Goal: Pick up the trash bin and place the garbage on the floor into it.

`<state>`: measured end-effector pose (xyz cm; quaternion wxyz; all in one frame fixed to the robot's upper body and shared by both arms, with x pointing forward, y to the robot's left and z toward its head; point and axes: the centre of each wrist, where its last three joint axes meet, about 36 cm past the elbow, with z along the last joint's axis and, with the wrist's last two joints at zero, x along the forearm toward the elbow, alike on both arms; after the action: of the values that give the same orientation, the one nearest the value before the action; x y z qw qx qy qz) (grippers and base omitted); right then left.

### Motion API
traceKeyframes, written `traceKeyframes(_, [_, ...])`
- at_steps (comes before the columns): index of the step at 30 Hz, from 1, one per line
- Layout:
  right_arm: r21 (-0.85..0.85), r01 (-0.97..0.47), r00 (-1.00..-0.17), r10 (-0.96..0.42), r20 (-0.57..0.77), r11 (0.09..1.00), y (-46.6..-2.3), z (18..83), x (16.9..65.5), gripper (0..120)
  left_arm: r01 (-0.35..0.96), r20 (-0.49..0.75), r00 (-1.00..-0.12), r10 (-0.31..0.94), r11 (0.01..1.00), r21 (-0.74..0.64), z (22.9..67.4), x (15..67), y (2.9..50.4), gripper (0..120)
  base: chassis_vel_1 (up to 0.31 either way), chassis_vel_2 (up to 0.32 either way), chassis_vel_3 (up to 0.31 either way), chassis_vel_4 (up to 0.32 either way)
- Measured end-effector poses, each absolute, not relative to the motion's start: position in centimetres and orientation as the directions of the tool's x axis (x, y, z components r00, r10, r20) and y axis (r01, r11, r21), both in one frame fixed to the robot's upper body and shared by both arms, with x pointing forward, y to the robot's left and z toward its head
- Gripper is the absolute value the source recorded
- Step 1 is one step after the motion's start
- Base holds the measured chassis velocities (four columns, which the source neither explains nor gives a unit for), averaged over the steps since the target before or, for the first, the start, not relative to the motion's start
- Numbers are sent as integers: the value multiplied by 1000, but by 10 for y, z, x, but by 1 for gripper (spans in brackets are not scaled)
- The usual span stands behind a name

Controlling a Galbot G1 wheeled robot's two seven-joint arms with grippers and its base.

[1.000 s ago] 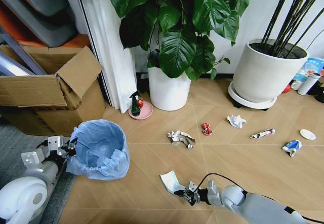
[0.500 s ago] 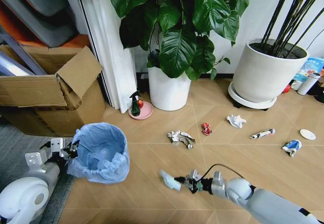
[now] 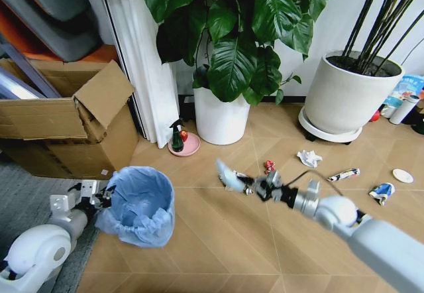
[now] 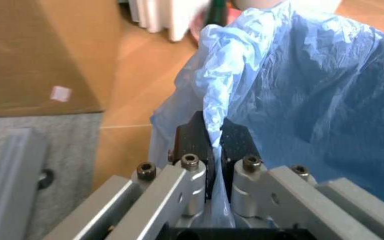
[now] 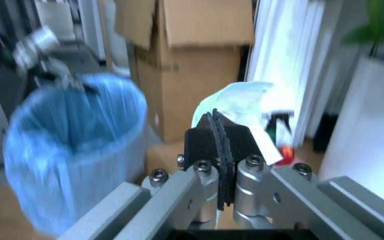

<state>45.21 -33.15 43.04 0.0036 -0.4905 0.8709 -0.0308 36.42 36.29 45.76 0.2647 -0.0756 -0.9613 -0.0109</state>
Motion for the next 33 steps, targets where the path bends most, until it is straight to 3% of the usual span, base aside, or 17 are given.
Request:
traceKeyframes(7, [-37,-894,-443,-895,-56,446,-313,451,453,0,198,509,-840,188,980,-35,452,377,353,0,0,0,0,0])
traceKeyframes(12, [-18,-942,-330,-934,-140,335,-261,461,473,0,208,491,-846,206,977,-50,456,387,350,0,0,0,0,0])
traceKeyframes(18, [5,-964,-263,-950,-168,266,-220,455,492,0,201,487,-850,203,978,-57,458,388,351,0,0,0,0,0])
traceKeyframes(19, [26,-973,-231,-958,-173,230,-196,447,499,0,194,492,-849,195,980,-55,457,386,353,0,0,0,0,0])
traceKeyframes(33, [129,-982,-156,-980,-126,140,-119,386,507,0,178,497,-848,185,982,-62,455,381,355,0,0,0,0,0])
